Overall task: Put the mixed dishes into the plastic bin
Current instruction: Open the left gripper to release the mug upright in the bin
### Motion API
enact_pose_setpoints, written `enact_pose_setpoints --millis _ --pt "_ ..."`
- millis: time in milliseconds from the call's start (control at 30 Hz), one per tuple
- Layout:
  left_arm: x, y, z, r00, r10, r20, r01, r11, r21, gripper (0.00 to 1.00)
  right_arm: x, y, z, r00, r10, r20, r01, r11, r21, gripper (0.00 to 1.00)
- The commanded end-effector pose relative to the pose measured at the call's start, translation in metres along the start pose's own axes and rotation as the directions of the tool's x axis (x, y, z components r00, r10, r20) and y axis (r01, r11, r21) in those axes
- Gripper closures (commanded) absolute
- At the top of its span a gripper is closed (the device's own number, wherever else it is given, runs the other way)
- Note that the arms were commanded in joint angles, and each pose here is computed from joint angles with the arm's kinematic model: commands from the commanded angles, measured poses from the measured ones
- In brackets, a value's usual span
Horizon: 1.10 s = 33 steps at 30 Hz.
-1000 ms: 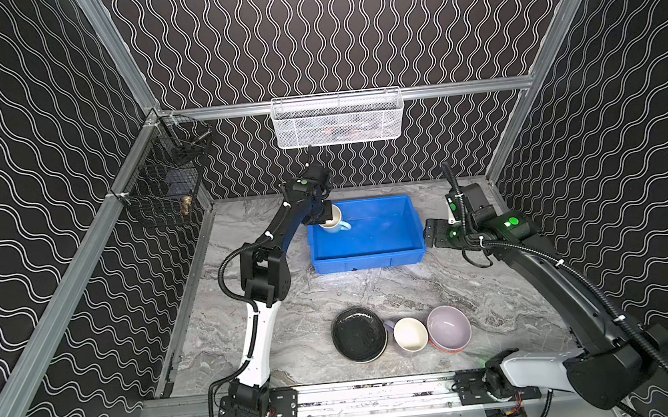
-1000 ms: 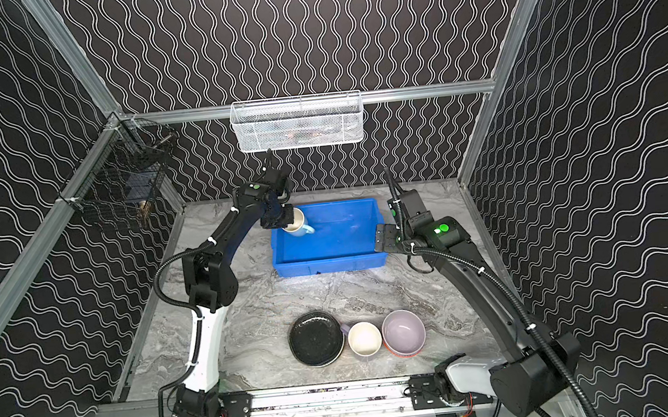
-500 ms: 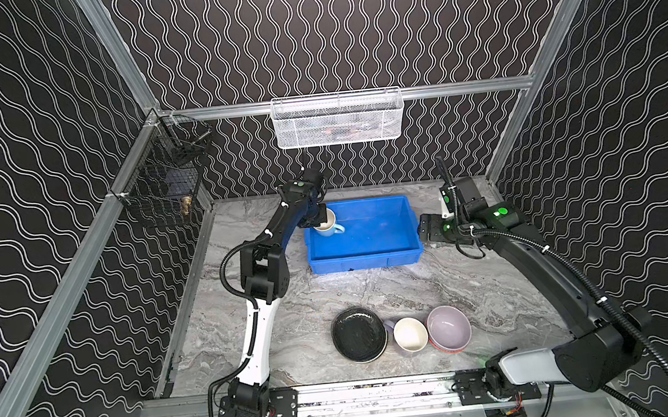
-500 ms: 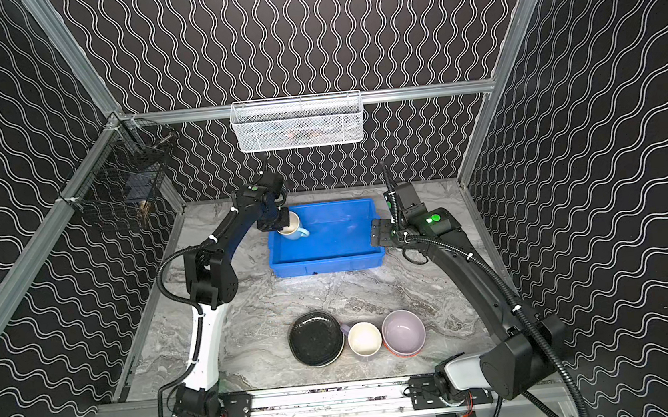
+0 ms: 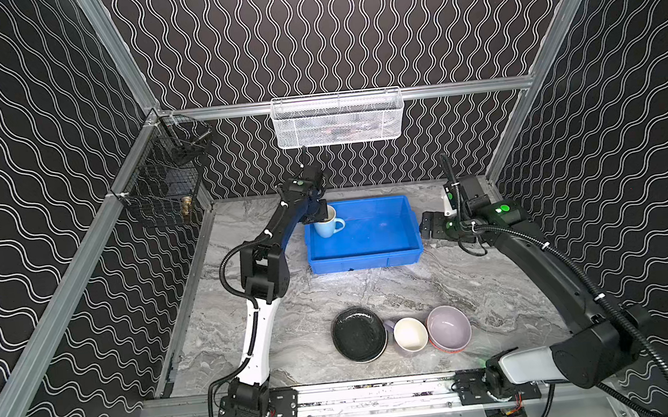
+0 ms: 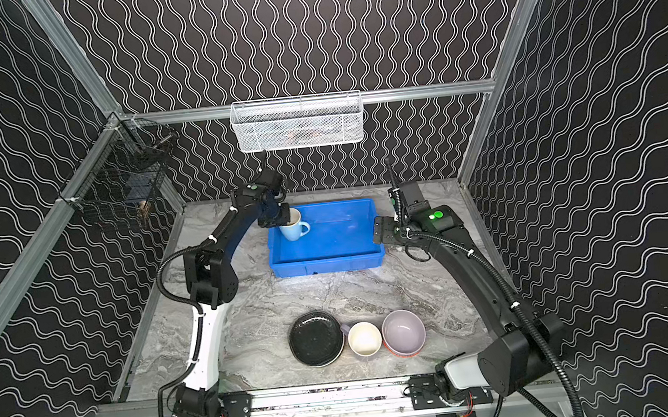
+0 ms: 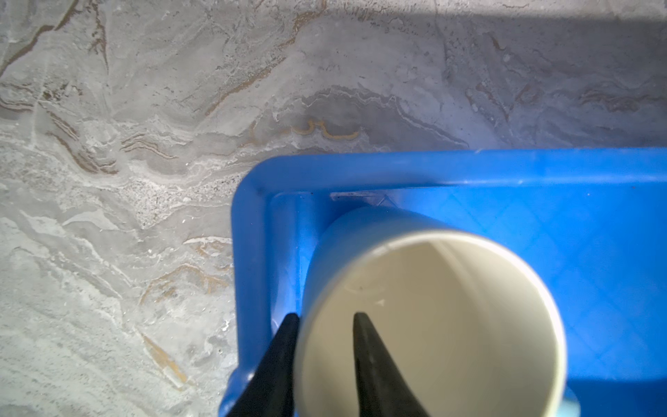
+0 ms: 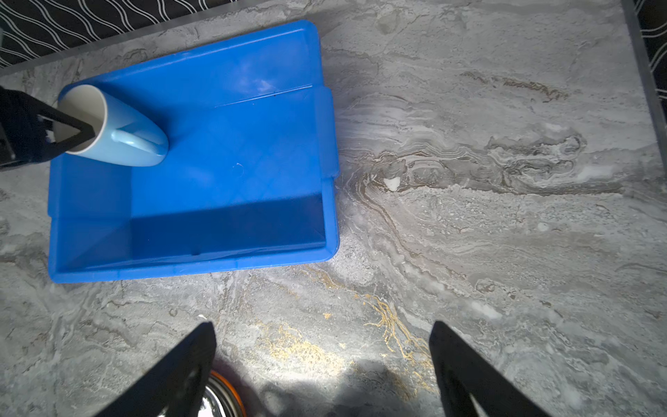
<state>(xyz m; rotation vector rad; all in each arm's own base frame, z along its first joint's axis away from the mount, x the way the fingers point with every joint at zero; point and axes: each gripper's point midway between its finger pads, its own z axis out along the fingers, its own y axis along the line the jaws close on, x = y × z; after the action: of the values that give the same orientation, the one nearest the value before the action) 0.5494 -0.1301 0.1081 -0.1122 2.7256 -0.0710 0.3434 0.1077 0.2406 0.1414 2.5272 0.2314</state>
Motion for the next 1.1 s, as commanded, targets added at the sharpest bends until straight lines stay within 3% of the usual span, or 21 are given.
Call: enact_pose_setpoints --millis 0,300,600,833,1067 --pt "-0.002 -0.001 -0.003 1.000 -0.012 0.004 0.012 1.000 0.017 0.65 -0.005 0.002 -0.002 1.000 -0.004 0.010 0.004 1.000 -0.010 0.06" --pt "-0.015 -0.005 -0.032 0.998 -0.019 0.059 0.014 0.997 0.076 0.44 -0.006 0.004 -0.005 1.000 -0.005 0.013 0.005 1.000 -0.028 0.05" --pt "-0.012 -0.009 -0.063 0.996 -0.014 0.083 0.003 0.991 0.132 0.38 -0.001 0.004 -0.010 1.000 0.008 0.006 -0.008 0.999 -0.038 0.05" --pt "0.016 -0.004 -0.095 0.996 -0.004 0.086 -0.010 0.987 0.162 0.33 0.007 -0.002 -0.018 1.000 0.019 -0.001 -0.019 1.000 -0.020 0.01" --pt "0.066 -0.002 -0.130 0.995 0.060 0.075 -0.073 0.979 0.192 0.29 0.016 -0.012 -0.031 1.000 0.029 0.003 -0.029 1.000 0.005 0.01"
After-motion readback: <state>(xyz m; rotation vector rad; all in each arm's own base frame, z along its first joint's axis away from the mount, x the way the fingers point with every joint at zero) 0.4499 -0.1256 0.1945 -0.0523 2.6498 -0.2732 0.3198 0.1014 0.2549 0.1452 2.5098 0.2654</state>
